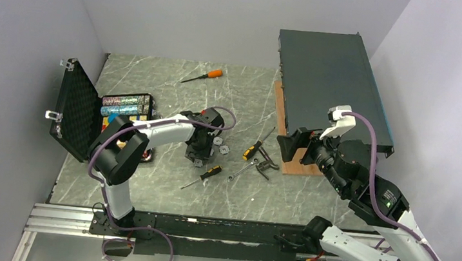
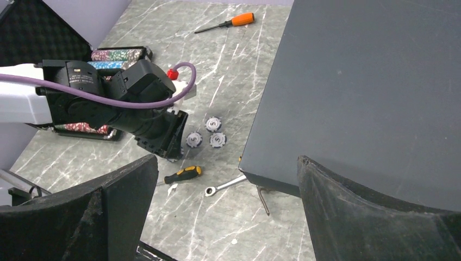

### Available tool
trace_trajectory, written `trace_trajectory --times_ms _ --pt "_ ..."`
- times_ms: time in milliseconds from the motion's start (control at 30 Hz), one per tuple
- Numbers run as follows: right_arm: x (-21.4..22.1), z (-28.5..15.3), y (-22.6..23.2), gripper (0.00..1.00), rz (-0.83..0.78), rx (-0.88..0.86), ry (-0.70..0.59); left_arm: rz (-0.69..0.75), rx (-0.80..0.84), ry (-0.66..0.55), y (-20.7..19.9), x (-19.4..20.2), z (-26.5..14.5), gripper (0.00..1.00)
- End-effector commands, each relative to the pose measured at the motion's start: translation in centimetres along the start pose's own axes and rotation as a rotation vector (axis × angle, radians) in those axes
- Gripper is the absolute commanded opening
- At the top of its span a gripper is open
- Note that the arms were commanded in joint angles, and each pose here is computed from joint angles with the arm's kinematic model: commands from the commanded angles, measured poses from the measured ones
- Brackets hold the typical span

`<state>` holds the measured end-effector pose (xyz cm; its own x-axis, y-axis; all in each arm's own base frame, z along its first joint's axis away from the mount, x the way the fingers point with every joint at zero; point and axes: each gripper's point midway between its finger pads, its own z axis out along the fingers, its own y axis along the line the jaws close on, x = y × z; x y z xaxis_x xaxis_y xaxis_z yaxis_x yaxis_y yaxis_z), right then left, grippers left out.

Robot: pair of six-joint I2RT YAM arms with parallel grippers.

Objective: Pack up texas hold em set

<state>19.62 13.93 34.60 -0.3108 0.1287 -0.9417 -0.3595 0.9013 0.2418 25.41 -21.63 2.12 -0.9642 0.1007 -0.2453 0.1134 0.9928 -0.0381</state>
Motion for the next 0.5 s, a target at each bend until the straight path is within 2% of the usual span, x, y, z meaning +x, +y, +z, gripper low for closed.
trace_trajectory --times_ms 0,133,300,467 --pt "-0.3 -0.1 -0.1 1.0 0.009 0.005 -0.017 -0.01 0.002 -0.033 -0.5 -1.3 -0.4 0.44" --pt "-0.2 0.1 0.0 1.0 0.007 0.003 -0.013 -0.011 -0.016 -0.043 -0.2 -1.5 -0.7 0.48" --pt "0.0 0.2 0.0 1.0 0.003 0.003 -0.007 -0.005 -0.03 -0.052 0.0 -1.9 -1.4 0.59" --pt "-0.1 0.2 0.0 1.0 0.004 0.003 -0.013 0.002 0.027 -0.085 -0.8 -2.6 -3.2 0.66"
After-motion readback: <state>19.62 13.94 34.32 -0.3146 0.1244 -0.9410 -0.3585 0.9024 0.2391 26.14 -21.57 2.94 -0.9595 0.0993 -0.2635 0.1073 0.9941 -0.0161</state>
